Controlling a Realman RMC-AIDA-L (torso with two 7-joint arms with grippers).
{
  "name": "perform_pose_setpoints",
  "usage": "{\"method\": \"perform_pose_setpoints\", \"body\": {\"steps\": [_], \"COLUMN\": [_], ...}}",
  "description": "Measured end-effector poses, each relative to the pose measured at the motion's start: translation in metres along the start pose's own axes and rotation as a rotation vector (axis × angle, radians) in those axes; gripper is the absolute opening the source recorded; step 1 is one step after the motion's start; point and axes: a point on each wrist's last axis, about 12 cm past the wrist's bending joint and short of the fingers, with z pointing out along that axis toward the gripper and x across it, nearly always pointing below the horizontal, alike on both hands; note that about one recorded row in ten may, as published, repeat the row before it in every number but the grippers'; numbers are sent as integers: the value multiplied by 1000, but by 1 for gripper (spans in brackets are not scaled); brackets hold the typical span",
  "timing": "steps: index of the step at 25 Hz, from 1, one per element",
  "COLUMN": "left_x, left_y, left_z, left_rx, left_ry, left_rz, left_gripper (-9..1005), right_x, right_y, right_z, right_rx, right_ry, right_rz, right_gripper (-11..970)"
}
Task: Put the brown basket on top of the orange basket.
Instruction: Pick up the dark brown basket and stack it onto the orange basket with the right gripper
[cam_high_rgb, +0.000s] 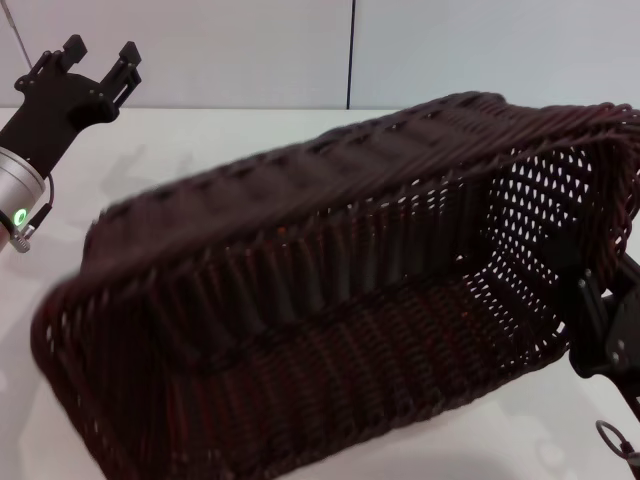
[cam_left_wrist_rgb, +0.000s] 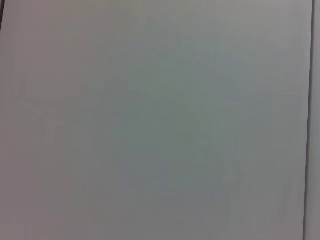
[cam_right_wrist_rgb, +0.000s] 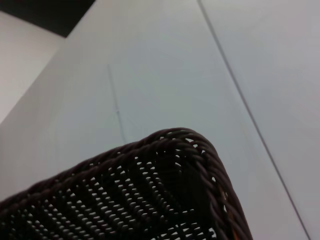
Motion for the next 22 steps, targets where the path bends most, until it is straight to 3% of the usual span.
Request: {"method": "perform_pose_setpoints", "body": {"steps": [9,22], "left_x": [0,3], "left_y": [0,-2], "left_z": [0,1], "left_rx": [-1,5], "left_ry": [1,17], "left_rz": [5,19], "left_gripper": [712,712], "right_x": [10,21], "right_y": [14,19], "right_z": [2,-3], "right_rx": [103,148], "right_ry": [5,82], "right_rz": [105,189], "right_gripper": [148,148]}}
